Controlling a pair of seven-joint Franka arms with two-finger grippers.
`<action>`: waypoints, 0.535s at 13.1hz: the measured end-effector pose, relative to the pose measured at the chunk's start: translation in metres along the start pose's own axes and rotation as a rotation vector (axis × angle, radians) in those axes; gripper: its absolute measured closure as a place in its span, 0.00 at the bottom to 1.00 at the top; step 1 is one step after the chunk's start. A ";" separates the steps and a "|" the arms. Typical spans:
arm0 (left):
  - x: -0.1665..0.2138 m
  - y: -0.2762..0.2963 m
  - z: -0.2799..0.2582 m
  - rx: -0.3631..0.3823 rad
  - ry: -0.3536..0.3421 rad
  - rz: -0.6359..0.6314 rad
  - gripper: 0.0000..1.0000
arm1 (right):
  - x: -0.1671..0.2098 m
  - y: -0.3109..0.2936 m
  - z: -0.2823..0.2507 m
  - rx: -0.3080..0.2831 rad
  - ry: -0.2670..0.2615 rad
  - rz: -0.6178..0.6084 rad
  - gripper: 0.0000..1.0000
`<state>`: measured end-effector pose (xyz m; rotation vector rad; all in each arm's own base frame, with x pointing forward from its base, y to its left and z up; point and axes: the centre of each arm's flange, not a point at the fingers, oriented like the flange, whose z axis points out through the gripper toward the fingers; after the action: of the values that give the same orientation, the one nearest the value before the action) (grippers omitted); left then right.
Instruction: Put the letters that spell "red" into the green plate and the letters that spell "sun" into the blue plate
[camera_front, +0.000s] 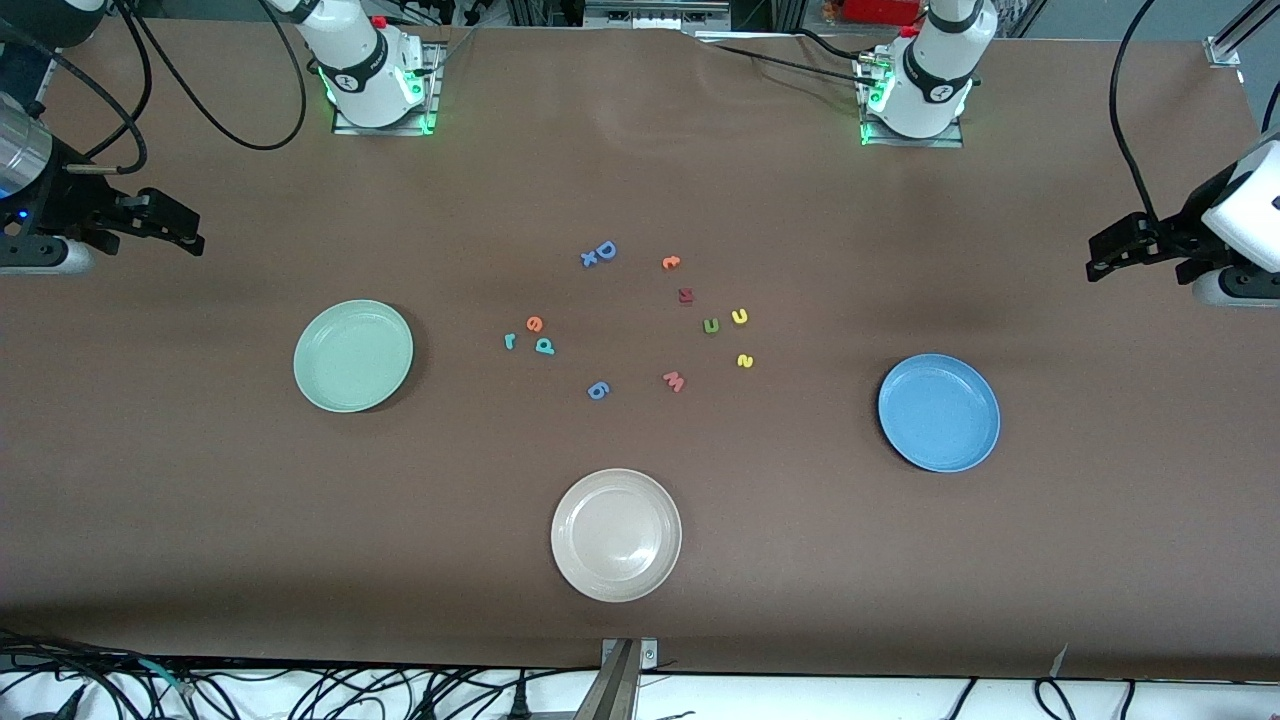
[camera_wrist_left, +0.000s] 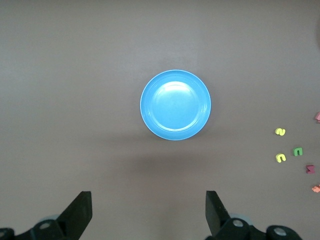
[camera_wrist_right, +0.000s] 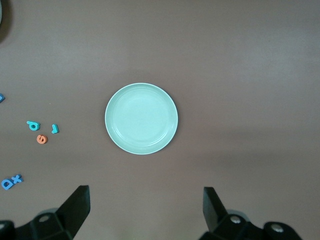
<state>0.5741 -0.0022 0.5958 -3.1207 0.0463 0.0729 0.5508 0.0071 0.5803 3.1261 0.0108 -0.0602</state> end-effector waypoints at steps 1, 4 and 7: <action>0.000 0.003 0.000 0.000 0.001 0.005 0.00 | 0.000 0.000 0.000 0.000 0.000 0.000 0.00; 0.001 0.004 -0.006 0.000 0.016 0.008 0.00 | 0.000 -0.001 0.000 0.000 0.001 -0.001 0.00; 0.001 0.005 -0.012 0.001 0.031 0.010 0.00 | 0.000 -0.001 0.000 0.000 0.001 -0.001 0.00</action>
<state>0.5757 -0.0078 0.6072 -3.1211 0.0623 0.0250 0.5509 0.0079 0.5805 3.1261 0.0129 -0.0589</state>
